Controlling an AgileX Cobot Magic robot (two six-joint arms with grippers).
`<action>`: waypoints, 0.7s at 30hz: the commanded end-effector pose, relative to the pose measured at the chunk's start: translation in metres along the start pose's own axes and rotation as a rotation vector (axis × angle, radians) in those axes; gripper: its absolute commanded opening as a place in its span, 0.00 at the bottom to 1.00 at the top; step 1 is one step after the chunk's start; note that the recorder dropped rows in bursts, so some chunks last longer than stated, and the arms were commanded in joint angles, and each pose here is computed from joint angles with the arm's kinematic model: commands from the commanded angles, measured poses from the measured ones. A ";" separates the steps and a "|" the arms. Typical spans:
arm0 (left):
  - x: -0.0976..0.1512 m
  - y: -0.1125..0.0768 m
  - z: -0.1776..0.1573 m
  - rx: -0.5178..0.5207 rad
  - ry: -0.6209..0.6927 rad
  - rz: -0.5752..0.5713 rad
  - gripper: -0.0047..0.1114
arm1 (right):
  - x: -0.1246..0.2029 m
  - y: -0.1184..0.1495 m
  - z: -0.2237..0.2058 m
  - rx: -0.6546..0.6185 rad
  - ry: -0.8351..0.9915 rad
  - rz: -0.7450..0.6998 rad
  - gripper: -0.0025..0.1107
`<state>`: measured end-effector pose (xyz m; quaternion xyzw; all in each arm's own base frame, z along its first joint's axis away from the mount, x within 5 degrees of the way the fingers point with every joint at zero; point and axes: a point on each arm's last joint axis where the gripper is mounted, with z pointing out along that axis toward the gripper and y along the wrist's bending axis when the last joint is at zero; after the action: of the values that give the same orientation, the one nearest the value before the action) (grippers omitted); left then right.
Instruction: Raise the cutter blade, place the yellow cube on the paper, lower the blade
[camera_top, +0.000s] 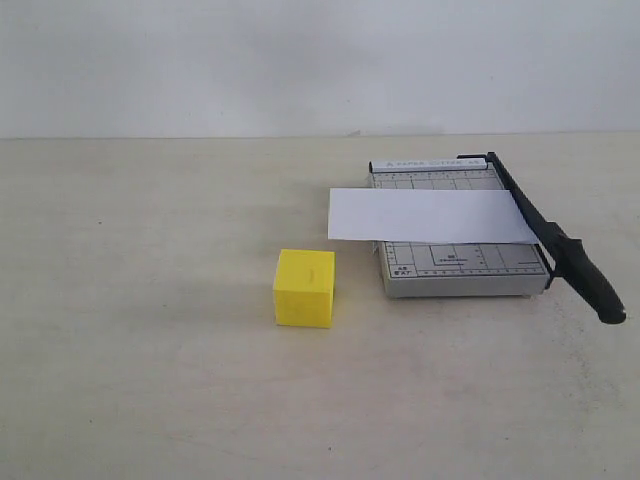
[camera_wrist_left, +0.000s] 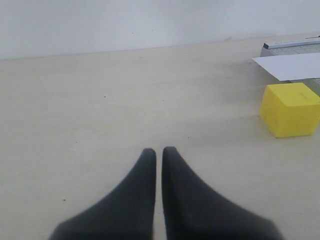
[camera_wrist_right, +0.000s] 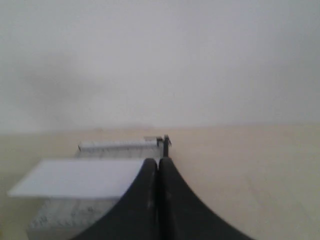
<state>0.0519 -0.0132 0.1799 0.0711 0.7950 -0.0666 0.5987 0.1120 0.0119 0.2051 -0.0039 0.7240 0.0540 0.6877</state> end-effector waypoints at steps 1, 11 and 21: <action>-0.001 0.000 0.000 -0.001 -0.013 -0.012 0.08 | 0.015 0.003 0.054 0.024 0.181 -0.099 0.02; -0.001 0.000 0.000 -0.001 -0.013 -0.012 0.08 | 0.034 0.010 0.124 0.009 0.344 -0.283 0.54; -0.001 0.000 0.000 -0.001 -0.013 -0.012 0.08 | 0.036 0.009 0.122 0.025 0.359 -0.193 0.63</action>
<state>0.0519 -0.0132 0.1799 0.0711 0.7950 -0.0666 0.5987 0.2332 0.0334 0.1656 -0.0701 0.8300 -0.0247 0.5528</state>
